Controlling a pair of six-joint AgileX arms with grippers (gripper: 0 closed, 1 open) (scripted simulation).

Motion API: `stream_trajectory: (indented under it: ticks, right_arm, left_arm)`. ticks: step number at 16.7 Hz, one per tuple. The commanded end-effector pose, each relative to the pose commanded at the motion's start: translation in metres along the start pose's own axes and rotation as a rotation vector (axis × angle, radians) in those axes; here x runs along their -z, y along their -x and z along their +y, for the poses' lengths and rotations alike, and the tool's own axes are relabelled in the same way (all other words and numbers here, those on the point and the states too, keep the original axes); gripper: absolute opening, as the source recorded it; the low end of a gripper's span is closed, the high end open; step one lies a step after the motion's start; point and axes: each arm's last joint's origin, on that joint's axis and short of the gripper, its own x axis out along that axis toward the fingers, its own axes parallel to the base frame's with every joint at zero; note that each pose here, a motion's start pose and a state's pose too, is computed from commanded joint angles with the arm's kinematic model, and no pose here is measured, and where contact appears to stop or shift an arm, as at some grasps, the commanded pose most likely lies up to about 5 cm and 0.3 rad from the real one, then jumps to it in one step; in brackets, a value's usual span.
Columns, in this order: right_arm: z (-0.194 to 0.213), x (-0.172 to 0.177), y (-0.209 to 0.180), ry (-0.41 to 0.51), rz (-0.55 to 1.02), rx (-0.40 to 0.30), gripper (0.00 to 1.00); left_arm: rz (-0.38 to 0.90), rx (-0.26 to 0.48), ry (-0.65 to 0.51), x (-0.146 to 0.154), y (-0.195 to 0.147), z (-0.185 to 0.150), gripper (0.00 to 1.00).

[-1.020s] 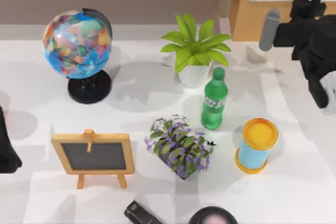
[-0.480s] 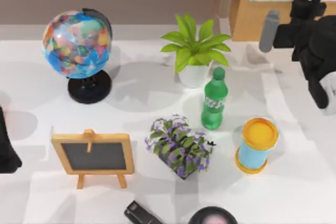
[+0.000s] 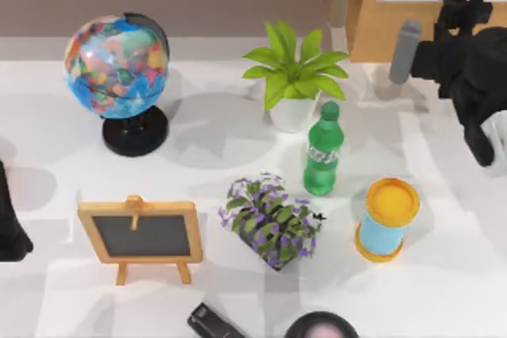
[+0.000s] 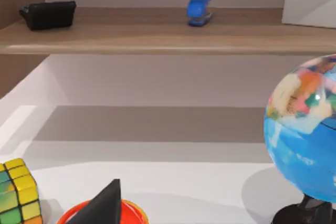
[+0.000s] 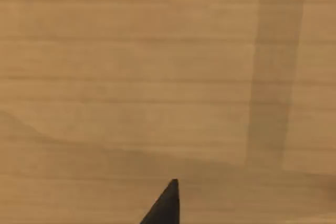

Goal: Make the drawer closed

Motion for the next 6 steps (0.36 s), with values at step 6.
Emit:
stream_trajectory:
  ticks: [6]
  right_arm:
    - [0.0000,0.0000,0.0000,0.000,0.000,0.000,1.00]
  left_arm:
    - [0.000,0.000,0.000,0.0000,0.0000,0.0000,1.00]
